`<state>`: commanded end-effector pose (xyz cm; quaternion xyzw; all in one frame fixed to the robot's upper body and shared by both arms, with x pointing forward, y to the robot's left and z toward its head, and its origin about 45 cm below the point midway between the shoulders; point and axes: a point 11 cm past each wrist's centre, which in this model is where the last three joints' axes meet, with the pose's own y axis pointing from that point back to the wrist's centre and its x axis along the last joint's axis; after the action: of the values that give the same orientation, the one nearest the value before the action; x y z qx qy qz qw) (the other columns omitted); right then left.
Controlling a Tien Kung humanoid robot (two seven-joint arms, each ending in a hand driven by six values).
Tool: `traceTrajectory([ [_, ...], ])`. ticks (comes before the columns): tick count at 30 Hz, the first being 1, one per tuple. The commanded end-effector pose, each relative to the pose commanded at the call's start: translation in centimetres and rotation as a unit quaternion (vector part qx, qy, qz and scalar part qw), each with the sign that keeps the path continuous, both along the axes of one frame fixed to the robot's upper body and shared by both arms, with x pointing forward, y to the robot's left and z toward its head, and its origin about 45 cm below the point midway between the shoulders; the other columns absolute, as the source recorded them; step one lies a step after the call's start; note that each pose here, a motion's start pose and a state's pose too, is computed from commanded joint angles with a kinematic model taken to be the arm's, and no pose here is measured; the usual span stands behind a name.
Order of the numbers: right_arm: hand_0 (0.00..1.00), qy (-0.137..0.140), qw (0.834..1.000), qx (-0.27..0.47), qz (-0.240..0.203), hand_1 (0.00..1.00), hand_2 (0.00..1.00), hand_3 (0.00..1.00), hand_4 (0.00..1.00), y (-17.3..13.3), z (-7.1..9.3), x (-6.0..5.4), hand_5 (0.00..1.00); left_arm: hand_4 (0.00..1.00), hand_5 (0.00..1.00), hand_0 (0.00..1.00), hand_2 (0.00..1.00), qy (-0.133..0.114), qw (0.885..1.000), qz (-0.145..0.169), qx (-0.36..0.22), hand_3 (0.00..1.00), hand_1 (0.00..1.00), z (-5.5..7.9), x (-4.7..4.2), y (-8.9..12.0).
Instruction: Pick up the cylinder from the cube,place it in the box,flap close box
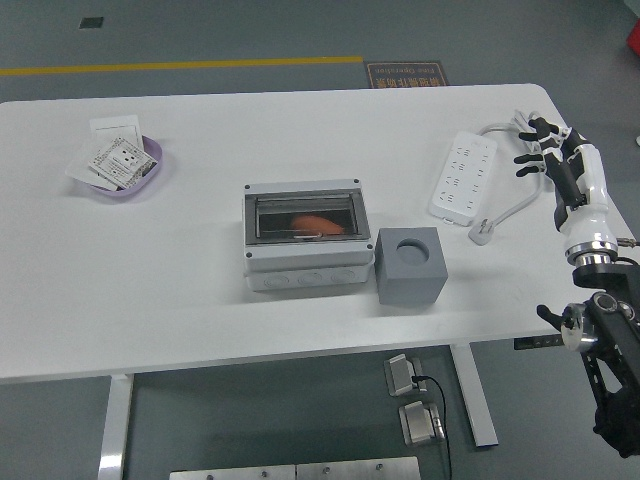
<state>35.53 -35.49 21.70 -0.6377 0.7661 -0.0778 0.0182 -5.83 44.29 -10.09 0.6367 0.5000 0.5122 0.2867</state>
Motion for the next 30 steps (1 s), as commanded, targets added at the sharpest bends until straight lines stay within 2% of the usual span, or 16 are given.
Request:
traceTrajectory([
  [9,0.321,-0.011,0.999,0.035,0.013,0.395,0.590,0.604,0.815,0.8,0.2,0.1,0.614,0.766,0.507,0.651,0.665,-0.004,1.000,-0.004,0.007,0.677,0.692,0.1,0.07,0.4],
  [30,0.327,-0.018,1.000,0.000,-0.014,0.391,0.592,0.603,0.778,-0.5,1.2,-0.1,0.586,0.768,0.513,0.652,0.663,-0.007,1.000,0.003,0.007,0.667,0.689,0.1,0.12,0.3],
])
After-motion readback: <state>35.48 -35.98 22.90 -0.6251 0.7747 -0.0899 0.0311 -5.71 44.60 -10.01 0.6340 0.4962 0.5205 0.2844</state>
